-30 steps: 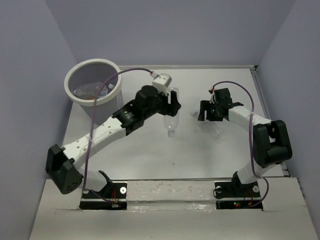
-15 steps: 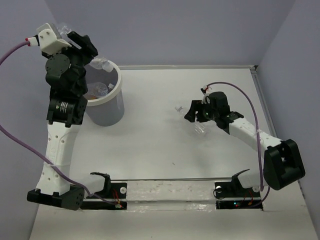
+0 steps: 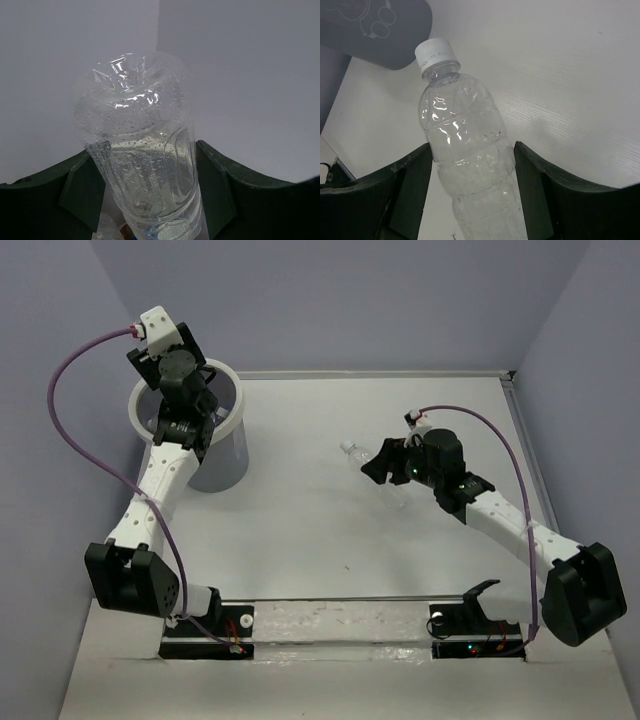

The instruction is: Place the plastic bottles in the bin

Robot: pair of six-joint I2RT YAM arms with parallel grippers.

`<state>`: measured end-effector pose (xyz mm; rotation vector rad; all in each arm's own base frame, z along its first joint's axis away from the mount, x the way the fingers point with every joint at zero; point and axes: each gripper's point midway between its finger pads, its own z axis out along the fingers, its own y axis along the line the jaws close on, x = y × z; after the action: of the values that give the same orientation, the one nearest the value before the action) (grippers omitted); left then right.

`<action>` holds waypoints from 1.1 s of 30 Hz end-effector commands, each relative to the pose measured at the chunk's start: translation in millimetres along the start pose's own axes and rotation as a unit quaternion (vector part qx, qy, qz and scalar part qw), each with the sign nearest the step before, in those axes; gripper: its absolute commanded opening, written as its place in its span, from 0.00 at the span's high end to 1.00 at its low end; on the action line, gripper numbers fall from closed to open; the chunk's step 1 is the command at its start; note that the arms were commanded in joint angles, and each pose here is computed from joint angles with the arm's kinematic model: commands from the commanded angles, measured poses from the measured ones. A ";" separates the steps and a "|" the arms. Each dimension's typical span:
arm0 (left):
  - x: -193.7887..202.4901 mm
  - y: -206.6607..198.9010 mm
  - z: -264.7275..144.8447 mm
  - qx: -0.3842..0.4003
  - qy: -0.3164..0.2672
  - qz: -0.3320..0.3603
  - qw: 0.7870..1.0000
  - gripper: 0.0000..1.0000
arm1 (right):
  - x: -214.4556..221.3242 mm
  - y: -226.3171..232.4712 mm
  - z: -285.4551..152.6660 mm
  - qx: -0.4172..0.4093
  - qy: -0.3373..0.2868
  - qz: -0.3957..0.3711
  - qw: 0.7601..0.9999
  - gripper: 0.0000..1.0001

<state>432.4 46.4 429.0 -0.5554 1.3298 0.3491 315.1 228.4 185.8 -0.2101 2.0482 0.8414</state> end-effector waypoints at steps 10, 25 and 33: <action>-0.6 5.5 -7.2 0.009 -0.055 -0.051 0.997 0.01 | -84.8 111.3 -19.2 -0.139 -0.119 -0.032 0.983 0.60; -82.1 -1.9 -92.2 0.179 -0.008 -0.202 0.963 0.01 | -159.8 244.2 12.7 -0.278 -0.213 -0.045 0.936 0.60; -107.4 26.7 -198.3 0.316 0.016 -0.259 0.913 0.01 | -211.0 306.7 24.1 -0.342 -0.283 -0.053 0.895 0.61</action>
<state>278.4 -12.1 502.8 -0.4217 1.1690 -0.3376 326.4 436.8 399.0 -0.4355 1.4323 1.2869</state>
